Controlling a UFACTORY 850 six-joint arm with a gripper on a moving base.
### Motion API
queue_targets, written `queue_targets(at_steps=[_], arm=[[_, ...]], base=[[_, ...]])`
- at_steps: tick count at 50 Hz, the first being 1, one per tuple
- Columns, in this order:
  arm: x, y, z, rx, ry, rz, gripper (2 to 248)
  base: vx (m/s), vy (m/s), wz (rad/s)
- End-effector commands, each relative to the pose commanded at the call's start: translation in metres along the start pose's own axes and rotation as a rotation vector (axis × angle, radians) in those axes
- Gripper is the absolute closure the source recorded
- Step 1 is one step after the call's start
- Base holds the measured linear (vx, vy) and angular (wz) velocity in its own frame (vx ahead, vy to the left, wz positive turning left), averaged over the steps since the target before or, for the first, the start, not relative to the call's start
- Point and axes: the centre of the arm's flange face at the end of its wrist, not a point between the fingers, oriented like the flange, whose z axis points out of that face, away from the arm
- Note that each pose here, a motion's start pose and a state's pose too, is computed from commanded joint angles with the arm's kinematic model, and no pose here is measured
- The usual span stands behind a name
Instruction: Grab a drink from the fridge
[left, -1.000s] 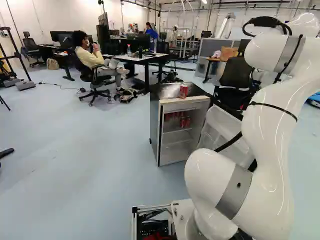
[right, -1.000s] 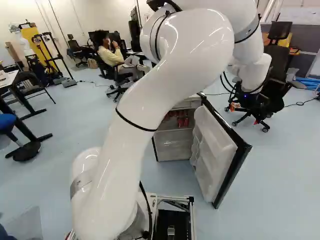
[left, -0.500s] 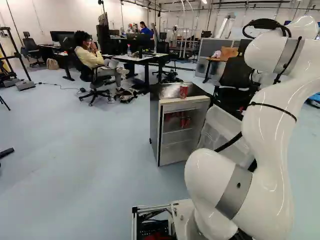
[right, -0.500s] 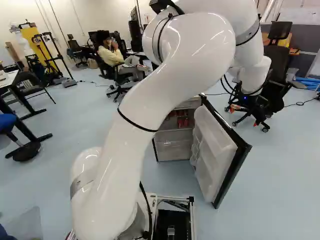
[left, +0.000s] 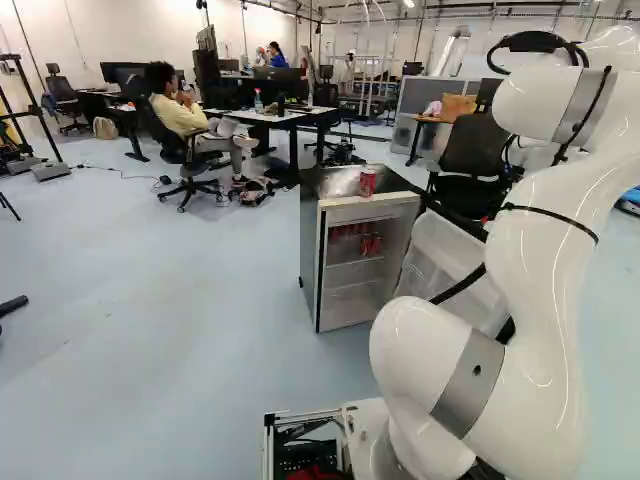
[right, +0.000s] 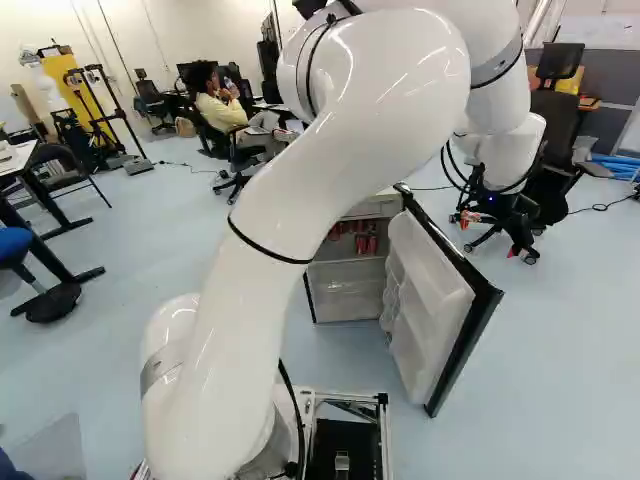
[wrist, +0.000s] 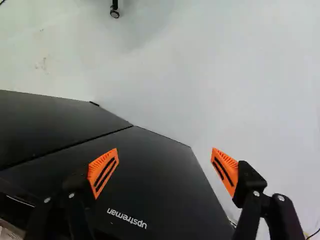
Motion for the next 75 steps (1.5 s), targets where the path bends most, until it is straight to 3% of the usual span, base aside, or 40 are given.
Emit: queue_targets(at_steps=[44,75], arm=[[-0.050,0.009,-0.018,-0.007,-0.058,0.011,3],[-0.092,-0.002,-0.031,-0.005,-0.100,-0.007,3]], base=[[0.000,0.000,0.000],[0.000,0.000,0.000]])
